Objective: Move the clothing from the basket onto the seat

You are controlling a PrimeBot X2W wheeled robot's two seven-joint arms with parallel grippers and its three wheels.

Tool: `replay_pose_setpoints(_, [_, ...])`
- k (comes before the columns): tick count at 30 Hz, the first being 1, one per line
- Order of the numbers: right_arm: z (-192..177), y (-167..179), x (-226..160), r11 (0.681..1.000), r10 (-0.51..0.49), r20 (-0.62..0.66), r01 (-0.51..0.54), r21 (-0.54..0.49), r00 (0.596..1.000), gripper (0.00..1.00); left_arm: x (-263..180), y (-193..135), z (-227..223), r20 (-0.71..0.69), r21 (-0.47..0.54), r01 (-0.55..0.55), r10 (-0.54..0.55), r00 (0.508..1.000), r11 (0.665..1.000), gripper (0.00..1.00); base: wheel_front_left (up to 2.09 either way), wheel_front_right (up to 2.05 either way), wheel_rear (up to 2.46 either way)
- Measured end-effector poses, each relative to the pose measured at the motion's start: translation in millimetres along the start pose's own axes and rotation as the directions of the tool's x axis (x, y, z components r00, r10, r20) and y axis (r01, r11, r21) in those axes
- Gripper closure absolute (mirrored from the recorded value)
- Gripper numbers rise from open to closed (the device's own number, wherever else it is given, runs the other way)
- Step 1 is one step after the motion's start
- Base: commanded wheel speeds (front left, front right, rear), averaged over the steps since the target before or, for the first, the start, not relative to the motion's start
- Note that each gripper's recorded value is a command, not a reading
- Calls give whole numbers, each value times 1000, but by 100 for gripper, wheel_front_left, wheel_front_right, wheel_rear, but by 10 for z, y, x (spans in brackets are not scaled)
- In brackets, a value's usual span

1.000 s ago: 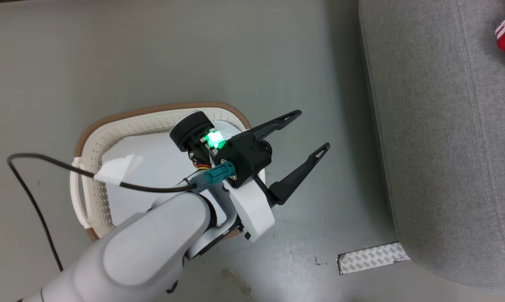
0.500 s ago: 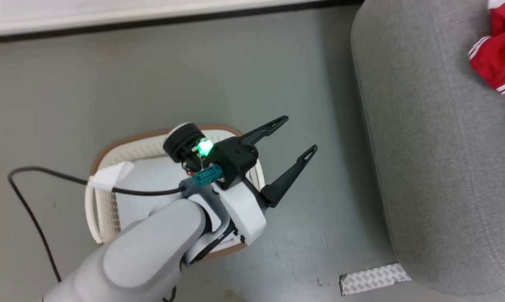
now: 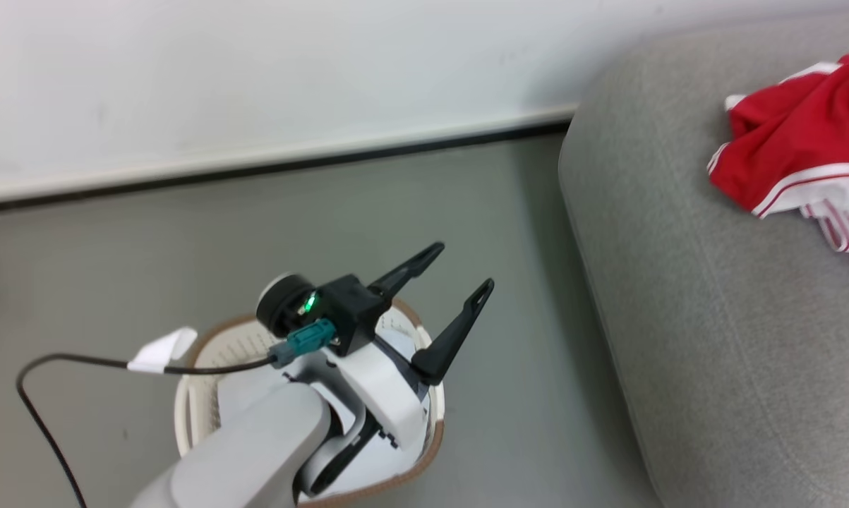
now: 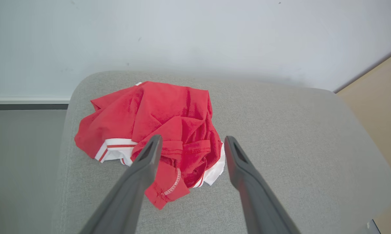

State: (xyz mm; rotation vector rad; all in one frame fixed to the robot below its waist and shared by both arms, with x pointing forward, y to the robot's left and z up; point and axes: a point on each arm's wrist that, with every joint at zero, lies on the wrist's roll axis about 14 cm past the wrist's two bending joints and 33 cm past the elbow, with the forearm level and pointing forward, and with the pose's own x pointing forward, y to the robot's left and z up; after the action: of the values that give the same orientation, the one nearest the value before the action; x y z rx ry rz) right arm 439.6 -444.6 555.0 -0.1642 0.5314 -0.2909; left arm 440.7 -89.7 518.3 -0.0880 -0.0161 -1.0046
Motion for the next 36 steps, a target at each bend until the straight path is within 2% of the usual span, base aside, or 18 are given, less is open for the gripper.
replay_pose_setpoints(5, [329,118,-337,998,54,146,-49,-33,988,0,-148,-78,239,45,19,-51,50,998,999,0,0,0,0])
replay_pose_setpoints(9, [588,239,-622,995,96,281,-84,-54,955,0,-317,-87,436,81,23,-113,111,990,993,0,0,0,0])
replay_pose_setpoints(15, [827,639,-952,981,191,466,-187,-54,864,0,-663,17,705,138,18,-236,231,963,972,0,0,0,0])
replay_pose_setpoints(18, [889,915,-1032,966,245,527,-254,-56,814,0,-904,194,760,150,9,-326,321,935,945,0,0,0,0])
replay_pose_setpoints(23, [945,1394,-1154,931,318,610,-362,-54,726,0,-1319,474,796,165,-18,-471,467,868,882,0,0,0,0])
replay_pose_setpoints(27, [949,1606,-1253,913,309,692,-408,-23,652,0,-1674,726,879,194,-51,-584,582,790,810,0,0,0,0])
replay_pose_setpoints(33, [582,2002,-1284,870,311,721,-491,47,619,0,-2183,987,1000,245,-69,-718,709,661,693,0,0,0,0])
replay_pose_setpoints(36, [358,2147,-1281,847,310,714,-523,93,628,0,-2416,1052,907,236,-66,-773,762,603,631,0,0,0,0])
